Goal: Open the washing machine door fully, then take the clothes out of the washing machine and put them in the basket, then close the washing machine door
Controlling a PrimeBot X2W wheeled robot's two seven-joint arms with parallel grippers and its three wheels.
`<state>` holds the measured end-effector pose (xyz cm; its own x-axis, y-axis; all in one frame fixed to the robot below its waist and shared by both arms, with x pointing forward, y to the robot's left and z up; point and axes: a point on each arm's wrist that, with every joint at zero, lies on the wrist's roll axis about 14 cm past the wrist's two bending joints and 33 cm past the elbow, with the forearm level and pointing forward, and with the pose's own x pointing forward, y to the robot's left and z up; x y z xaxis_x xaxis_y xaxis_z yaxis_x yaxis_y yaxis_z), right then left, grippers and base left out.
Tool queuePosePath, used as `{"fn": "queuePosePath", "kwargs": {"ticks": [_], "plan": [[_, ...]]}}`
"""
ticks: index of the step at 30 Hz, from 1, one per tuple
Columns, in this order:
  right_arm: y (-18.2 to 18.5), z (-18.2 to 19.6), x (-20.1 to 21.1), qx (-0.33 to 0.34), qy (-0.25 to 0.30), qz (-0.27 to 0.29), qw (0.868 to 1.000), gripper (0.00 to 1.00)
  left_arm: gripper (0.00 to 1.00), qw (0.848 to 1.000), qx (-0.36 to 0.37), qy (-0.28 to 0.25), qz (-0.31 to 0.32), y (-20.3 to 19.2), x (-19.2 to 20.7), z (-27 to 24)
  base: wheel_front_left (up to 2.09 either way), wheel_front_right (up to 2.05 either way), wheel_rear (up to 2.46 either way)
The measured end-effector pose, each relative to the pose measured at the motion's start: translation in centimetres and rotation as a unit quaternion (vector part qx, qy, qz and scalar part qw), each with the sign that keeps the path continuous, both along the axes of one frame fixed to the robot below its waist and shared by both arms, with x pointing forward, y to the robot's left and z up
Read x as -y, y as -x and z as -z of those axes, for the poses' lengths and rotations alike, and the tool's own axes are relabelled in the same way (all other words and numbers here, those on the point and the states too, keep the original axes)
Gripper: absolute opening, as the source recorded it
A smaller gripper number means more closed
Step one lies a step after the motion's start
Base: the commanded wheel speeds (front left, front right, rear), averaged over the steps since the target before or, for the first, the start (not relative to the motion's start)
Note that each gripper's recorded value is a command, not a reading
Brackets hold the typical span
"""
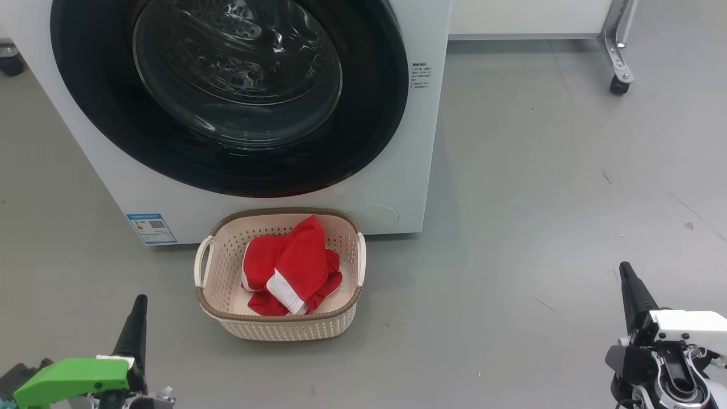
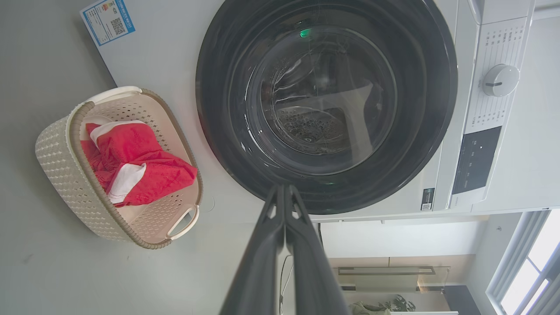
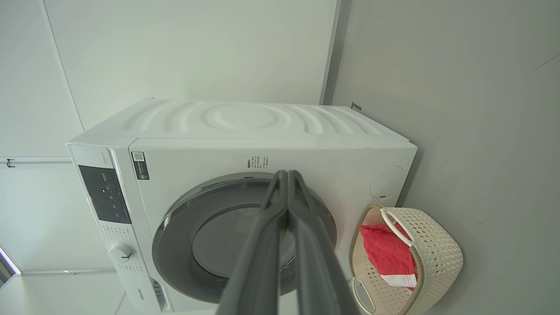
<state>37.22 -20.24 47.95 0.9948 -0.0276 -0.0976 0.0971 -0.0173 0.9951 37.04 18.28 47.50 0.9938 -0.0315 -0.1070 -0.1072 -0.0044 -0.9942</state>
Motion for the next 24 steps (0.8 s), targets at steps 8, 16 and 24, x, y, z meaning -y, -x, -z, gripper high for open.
{"fn": "queuePosePath", "kwargs": {"ticks": [8, 16, 24], "plan": [[0.00, 0.07, 0.02, 0.000, 0.000, 0.000, 1.000, 0.00, 0.00, 1.000, 0.003, 0.000, 0.000, -0.19, -0.03, -0.17, 0.00, 0.00, 0.00], [-0.05, 0.07, 0.05, 0.000, 0.000, 0.000, 1.000, 0.00, 0.00, 1.000, 0.002, 0.000, -0.001, -0.17, -0.07, -0.10, 0.00, 0.00, 0.00], [-0.03, 0.18, 0.09, -0.001, 0.000, 0.001, 1.000, 0.00, 0.00, 1.000, 0.000, 0.000, -0.002, -0.15, -0.12, -0.01, 0.00, 0.00, 0.00]]}}
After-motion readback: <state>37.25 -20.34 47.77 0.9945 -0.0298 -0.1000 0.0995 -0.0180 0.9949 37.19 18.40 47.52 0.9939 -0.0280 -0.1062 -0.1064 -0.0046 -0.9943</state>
